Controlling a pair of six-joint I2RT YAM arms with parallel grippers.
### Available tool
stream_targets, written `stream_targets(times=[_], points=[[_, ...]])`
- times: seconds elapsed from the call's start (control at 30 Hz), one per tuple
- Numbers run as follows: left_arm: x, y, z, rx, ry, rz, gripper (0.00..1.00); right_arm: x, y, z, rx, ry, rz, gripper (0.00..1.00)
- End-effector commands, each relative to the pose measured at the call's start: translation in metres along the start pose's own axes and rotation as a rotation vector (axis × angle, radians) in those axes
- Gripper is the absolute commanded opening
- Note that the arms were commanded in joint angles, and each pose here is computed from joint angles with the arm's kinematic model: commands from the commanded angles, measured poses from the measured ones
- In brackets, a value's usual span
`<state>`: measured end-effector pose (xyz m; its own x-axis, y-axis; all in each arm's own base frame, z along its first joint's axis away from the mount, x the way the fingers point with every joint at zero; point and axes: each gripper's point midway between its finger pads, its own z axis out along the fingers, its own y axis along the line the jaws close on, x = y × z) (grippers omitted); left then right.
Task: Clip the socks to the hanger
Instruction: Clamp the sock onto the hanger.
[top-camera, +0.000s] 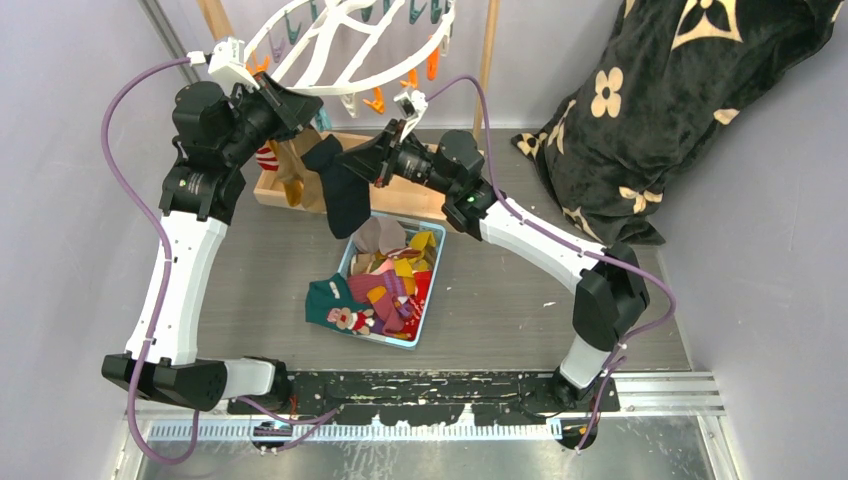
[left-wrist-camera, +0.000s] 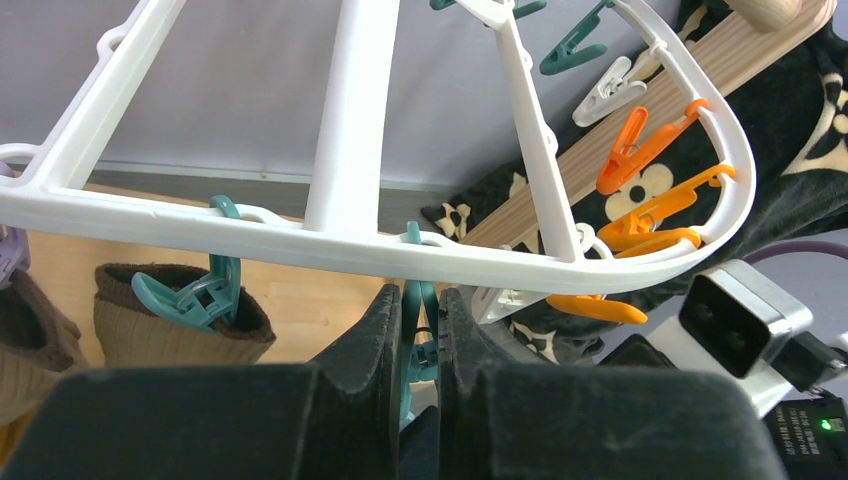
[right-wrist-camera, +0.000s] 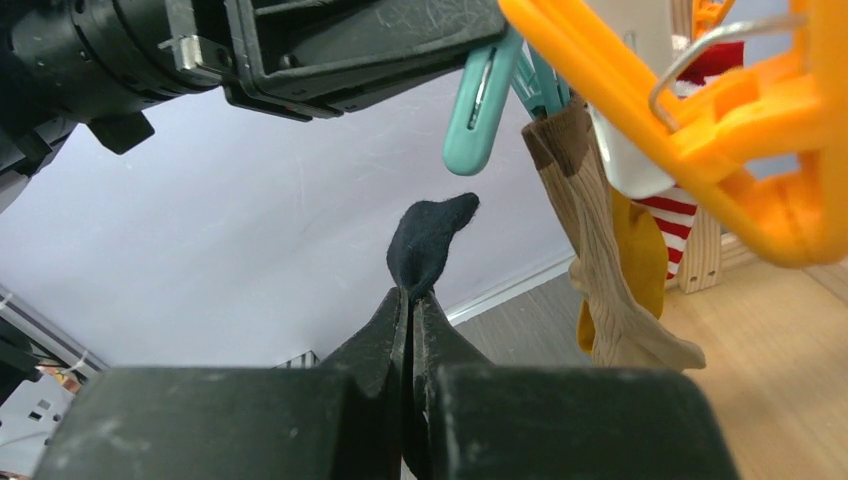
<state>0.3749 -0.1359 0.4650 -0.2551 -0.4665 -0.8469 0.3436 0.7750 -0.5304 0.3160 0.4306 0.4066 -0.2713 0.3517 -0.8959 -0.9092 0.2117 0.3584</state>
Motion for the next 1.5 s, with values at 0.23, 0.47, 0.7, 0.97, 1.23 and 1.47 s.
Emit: stream_targets(times=[0.23,0.47,0.7,0.97,1.23,1.47], points=[[-0.02,-0.023,-0.009,0.079,-0.05,0.014,0.02,-0.046,0.007,0.007,-0.049,-0.144,-0.012,0.01],[-0.018,-0.022,-0.009,0.076,-0.048,0.014,0.02,-0.049,0.009,0.01,-0.09,-0.148,0.016,0.01],[-0.016,-0.021,-0.008,0.076,-0.044,0.011,0.01,-0.051,0.012,0.008,-0.112,-0.149,0.031,0.01],[-0.017,-0.022,-0.009,0.076,-0.046,0.009,0.02,-0.041,0.019,-0.002,-0.139,-0.119,0.019,0.01],[-0.016,-0.021,-0.009,0.075,-0.045,0.008,0.02,-0.044,0.026,-0.007,-0.193,-0.123,0.039,0.01],[-0.016,-0.021,-0.009,0.075,-0.042,0.003,0.02,-0.047,0.019,-0.001,-0.205,-0.138,0.065,0.01]])
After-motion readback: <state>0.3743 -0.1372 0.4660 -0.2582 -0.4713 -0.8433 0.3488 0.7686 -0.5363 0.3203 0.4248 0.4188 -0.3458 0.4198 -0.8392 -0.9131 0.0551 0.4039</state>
